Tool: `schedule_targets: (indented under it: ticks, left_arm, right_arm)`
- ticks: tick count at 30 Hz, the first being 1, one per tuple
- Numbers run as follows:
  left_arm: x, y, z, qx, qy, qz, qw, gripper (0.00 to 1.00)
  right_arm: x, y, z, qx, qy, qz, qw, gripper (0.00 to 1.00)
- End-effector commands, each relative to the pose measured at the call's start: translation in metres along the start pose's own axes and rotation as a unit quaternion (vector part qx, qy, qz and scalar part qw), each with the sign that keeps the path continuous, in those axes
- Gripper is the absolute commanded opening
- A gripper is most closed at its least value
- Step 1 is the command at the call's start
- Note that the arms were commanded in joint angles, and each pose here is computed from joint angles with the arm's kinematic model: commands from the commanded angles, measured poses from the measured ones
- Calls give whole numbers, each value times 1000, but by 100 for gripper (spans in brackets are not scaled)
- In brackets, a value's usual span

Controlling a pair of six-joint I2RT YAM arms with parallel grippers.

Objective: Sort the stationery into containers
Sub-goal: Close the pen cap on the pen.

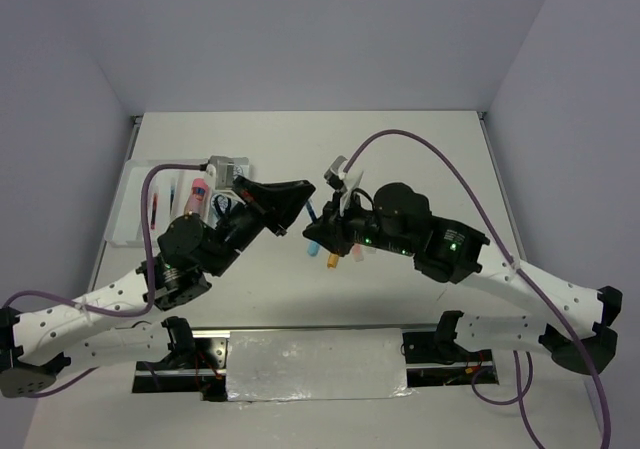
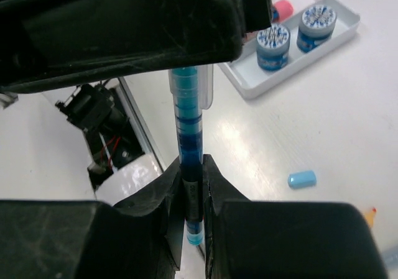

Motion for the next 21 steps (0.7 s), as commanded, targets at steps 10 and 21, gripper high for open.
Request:
schedule_targets:
  ticks: [10,21]
  left_arm:
    - [-59,36,-214,-53,304,-19,951,0]
    - [-41,22,-51,53,133,51,988,39]
  right_arm:
    - [-47,-14,199,2,-257,3,966,0]
    - [-16,4,58,-10,-146,86,985,0]
Point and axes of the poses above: each gripper's point midway between its finger pads, its own x axis out along the fingers, its own y axis along the line the jaws close on, z = x × y, the point moved 6 cm from there along -x, back along the fingers, and after that the axes turned 8 degrees about -x, right-handed, at the moved point
